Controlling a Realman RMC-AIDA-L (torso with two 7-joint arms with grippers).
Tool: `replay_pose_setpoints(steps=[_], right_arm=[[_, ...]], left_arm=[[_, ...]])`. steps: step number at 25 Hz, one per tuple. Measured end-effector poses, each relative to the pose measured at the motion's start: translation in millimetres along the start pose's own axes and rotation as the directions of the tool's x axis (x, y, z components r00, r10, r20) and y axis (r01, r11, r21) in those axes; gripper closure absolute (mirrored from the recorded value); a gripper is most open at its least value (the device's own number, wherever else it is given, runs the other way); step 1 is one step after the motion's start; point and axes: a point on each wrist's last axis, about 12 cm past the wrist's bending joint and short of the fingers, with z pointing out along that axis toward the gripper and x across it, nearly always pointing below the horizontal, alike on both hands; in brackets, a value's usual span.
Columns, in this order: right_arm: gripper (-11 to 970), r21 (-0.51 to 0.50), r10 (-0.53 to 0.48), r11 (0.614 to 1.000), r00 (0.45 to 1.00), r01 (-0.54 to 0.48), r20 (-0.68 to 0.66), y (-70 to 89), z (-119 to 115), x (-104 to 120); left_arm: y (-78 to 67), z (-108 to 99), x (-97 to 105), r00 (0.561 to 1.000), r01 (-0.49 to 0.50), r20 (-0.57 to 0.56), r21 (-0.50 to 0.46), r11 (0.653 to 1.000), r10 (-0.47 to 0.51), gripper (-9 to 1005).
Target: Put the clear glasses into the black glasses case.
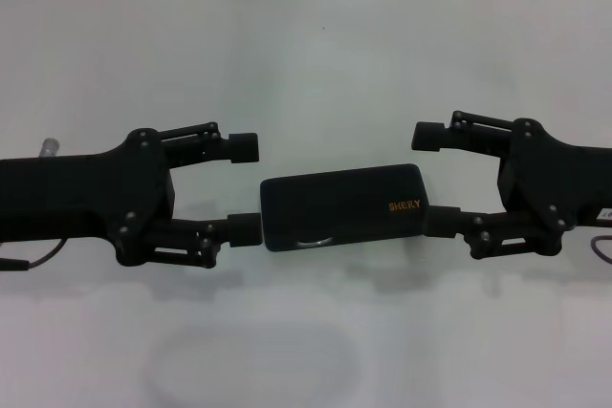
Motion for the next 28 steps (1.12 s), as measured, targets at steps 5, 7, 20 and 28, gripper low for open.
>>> replay_pose_setpoints(steps=[5, 7, 20, 28], right_arm=[[91, 0.003, 0.001, 1.0, 1.0, -0.001, 0.002, 0.4, -0.5, 0.4], [90, 0.005, 0.001, 1.0, 1.0, -0.001, 0.004, 0.6, -0.9, 0.5], [91, 0.012, 0.009, 1.0, 1.0, -0.009, 0.008, 1.6, -2.3, 2.4], [90, 0.014, 0.011, 1.0, 1.0, -0.011, 0.008, 1.8, -2.7, 2.9]], left_arm=[[0.1, -0.1, 0.1, 1.0, 0.001, 0.0, 0.0, 1.0, -0.001, 98], [0.1, 0.0, 0.2, 1.0, 0.002, 0.001, 0.0, 1.0, -0.002, 98], [-2.7, 1.0, 5.1, 1.0, 0.002, 0.013, -0.005, 1.0, -0.002, 98], [-4.4, 0.9, 7.8, 1.0, 0.009, 0.016, -0.009, 1.0, -0.009, 98]])
